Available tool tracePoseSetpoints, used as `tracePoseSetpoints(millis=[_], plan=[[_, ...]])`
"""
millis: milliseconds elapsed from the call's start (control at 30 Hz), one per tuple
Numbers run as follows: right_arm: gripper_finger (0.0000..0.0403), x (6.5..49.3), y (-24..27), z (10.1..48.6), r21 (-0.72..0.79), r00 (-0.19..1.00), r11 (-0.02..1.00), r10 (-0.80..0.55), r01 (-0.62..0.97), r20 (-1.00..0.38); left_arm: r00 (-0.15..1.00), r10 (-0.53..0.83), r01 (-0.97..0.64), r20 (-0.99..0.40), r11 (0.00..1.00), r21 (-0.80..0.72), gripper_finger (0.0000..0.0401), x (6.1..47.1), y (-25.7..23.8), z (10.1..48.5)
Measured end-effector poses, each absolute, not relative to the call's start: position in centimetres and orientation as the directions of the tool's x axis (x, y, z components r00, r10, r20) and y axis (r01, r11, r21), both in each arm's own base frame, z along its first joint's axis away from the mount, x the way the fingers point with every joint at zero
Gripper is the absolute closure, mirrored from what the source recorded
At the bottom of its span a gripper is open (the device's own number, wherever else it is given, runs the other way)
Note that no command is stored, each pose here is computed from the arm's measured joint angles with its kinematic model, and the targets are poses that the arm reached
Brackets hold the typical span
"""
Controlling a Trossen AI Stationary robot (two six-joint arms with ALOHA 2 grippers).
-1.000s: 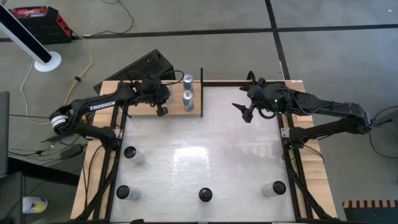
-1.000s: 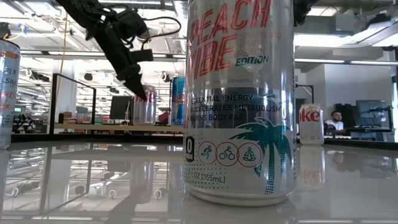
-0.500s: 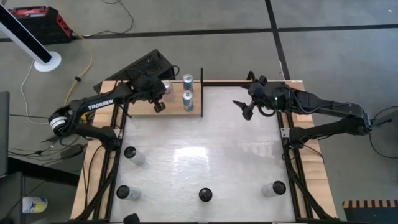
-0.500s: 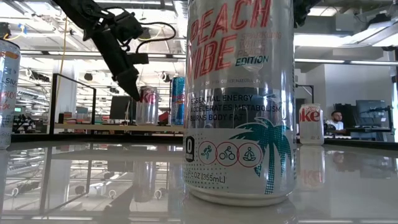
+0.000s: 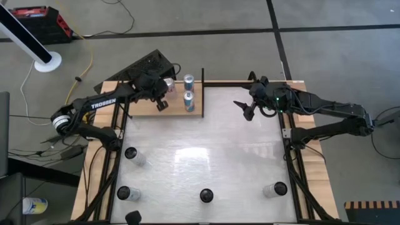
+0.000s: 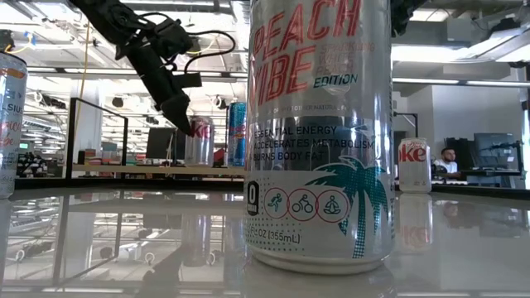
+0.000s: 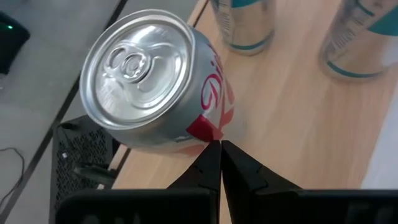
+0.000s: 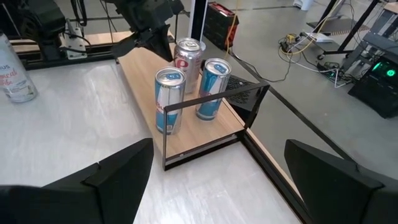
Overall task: Place canned beverage on shelf
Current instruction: Put the left silver soda can on the shelf
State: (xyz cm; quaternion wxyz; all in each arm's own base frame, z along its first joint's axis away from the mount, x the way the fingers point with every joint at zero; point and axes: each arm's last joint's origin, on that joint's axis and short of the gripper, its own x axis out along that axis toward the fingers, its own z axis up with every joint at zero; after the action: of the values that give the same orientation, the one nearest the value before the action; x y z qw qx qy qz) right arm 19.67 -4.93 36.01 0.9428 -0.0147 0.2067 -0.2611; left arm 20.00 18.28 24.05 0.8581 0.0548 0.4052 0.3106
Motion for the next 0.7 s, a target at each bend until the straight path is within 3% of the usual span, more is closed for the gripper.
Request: tracePoseSetpoints(millis=[367,700], plan=[[0.0017,19.68,-4.92,36.01,-0.120,0.779,0.862,-0.497,0.492,-0.382,0.533,0.575,-0.496,-0.620,0.807,0.322,0.0401,20.12,18.67,24.46],[0.0017,19.58,-4.89,35.81,-0.095,0.771,0.861,-0.493,0.500,-0.403,0.517,0.570,-0.489,-0.639,0.809,0.326,0.0401,19.39,17.99,24.97]])
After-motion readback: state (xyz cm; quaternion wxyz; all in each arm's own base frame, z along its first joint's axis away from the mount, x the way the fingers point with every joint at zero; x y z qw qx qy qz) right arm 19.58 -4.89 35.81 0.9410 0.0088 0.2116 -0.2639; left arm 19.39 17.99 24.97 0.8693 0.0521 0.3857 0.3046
